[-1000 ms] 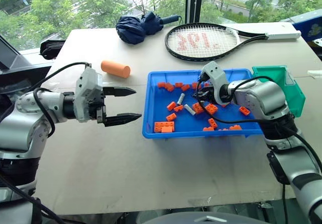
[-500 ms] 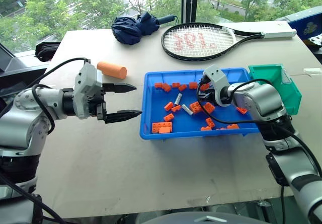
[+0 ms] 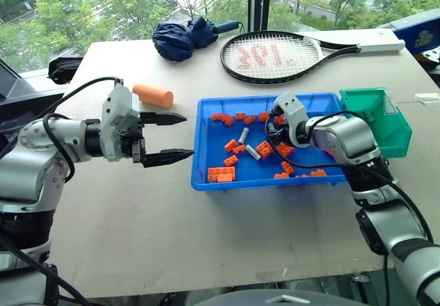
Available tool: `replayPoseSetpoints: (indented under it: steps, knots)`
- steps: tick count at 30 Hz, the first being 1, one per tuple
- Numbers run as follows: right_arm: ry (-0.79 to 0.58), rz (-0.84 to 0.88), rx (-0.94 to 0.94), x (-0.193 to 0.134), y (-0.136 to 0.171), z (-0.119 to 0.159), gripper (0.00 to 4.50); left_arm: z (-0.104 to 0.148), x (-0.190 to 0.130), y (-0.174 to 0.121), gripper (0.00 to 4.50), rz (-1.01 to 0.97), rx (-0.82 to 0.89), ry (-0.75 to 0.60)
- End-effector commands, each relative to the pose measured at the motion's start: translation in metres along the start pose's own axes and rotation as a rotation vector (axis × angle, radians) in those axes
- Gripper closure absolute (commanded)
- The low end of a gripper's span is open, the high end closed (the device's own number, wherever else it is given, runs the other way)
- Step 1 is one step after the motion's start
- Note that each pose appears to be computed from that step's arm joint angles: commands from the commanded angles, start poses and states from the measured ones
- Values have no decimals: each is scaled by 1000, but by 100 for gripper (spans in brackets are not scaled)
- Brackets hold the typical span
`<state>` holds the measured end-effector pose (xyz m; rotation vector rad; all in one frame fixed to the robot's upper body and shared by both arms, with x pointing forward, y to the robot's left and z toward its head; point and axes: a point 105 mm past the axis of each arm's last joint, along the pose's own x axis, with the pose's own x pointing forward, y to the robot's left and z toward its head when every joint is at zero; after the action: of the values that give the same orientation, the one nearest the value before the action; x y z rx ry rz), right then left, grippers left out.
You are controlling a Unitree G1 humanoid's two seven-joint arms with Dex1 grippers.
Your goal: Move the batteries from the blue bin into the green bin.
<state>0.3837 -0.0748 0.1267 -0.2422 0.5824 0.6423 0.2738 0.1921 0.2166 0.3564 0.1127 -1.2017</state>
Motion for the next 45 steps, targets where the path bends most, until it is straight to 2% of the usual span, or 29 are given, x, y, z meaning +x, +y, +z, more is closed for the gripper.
replayPoseSetpoints:
  steps: [1,6,11,14,18,26,28,29,32,34,36,40,42,45]
  knots:
    - [-45,-8,71,-3,-5,10,447,11,-2,1,0,10,45,-12]
    - [-111,-44,86,-27,-14,28,447,15,1,2,0,13,50,-35]
    - [-259,-97,44,-90,-27,57,447,34,9,0,0,-18,48,-124]
    - [-265,-212,2,-123,-49,52,447,46,14,-4,0,-47,47,-174]
    - [-199,-398,-5,-163,-93,26,447,61,22,-6,0,-86,60,-219]
    - [-136,-488,8,-174,-127,-7,447,69,30,-7,0,-119,65,-245]
    - [-125,-499,-22,-174,-133,-10,355,69,30,-7,0,-120,68,-246]
    - [-120,-507,-32,-175,-135,-12,324,69,30,-6,0,-116,70,-244]
    - [-142,-520,-66,-177,-136,-6,182,59,24,-3,0,-83,78,-197]
    - [-172,-472,-93,-175,-126,4,93,49,21,-2,0,-70,109,-143]
    - [-219,-374,-120,-165,-102,21,8,39,16,-1,0,-59,107,-101]
    - [-262,-117,-143,-138,-40,42,8,25,8,0,0,-47,94,-49]
    - [-252,22,-166,-118,-2,43,8,12,3,1,0,-37,88,-9]
    - [-213,122,-220,-95,32,37,8,1,-3,1,0,-30,70,19]
